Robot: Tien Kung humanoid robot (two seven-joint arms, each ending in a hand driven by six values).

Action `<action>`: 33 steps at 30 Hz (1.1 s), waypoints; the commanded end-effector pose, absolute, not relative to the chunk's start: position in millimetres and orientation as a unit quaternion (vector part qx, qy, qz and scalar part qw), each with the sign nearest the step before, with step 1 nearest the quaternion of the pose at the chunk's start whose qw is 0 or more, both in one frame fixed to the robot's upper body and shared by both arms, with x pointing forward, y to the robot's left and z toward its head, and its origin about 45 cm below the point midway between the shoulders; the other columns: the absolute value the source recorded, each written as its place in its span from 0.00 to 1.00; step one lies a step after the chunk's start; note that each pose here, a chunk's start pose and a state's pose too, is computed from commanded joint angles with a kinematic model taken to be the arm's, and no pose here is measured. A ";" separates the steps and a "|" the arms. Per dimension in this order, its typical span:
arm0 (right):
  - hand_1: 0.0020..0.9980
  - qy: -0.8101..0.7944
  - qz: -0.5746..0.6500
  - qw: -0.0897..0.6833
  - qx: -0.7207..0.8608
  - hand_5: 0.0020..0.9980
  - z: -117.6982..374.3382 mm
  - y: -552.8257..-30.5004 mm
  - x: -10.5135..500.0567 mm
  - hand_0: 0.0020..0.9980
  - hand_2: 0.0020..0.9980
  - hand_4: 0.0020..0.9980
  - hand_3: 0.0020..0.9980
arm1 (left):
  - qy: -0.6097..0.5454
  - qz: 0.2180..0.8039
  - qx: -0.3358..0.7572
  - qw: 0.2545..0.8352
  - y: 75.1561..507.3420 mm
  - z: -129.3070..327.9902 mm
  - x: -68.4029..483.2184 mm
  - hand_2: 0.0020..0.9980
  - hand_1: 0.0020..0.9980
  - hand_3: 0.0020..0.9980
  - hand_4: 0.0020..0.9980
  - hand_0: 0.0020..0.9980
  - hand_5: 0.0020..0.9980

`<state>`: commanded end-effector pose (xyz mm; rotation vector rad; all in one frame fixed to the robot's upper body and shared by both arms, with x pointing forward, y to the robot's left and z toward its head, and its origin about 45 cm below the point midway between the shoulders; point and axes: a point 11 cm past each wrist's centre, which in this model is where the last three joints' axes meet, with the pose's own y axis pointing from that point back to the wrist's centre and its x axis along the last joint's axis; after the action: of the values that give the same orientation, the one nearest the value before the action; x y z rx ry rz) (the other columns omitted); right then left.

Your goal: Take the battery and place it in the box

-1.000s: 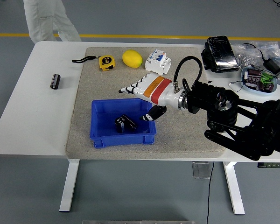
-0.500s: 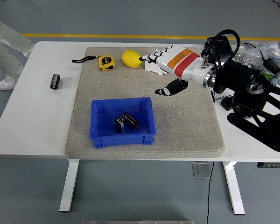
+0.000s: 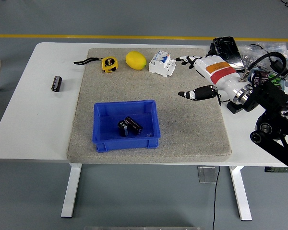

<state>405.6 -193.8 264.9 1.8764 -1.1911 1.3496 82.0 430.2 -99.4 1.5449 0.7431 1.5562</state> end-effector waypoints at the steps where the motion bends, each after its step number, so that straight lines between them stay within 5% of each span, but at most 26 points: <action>1: 0.69 -0.459 0.487 0.256 0.698 0.45 263.1 -196.8 403.8 0.66 0.79 0.94 0.88 | 0.294 0.615 0.611 0.402 429.8 -99.4 82.5 0.77 0.72 0.61 0.63 0.74 0.47; 2: 0.69 -0.471 0.478 0.248 0.699 0.45 261.9 -198.9 402.6 0.66 0.79 0.94 0.88 | 0.293 0.615 0.611 0.403 429.4 -99.5 82.8 0.77 0.72 0.61 0.63 0.74 0.47; 3: 0.73 -0.489 0.461 0.232 0.703 0.59 260.4 -201.7 401.0 0.74 0.80 1.00 0.88 | 0.293 0.615 0.610 0.404 428.7 -99.6 83.6 0.77 0.72 0.61 0.63 0.74 0.47; 13: 0.76 -0.601 0.276 0.113 0.741 0.61 232.8 -217.6 385.9 0.76 0.81 1.00 0.85 | 0.288 0.615 0.608 0.411 426.3 -99.7 87.9 0.77 0.72 0.61 0.63 0.74 0.47; 33: 0.75 -0.650 0.216 0.086 0.724 0.63 210.2 -225.7 376.7 0.75 0.79 1.00 0.79 | 0.286 0.606 0.620 0.408 431.9 -98.1 85.7 0.77 0.72 0.61 0.63 0.74 0.47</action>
<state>376.7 -225.7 210.2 2.1560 -1.9362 0.6435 85.7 431.9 -98.1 1.5622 0.7209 1.5283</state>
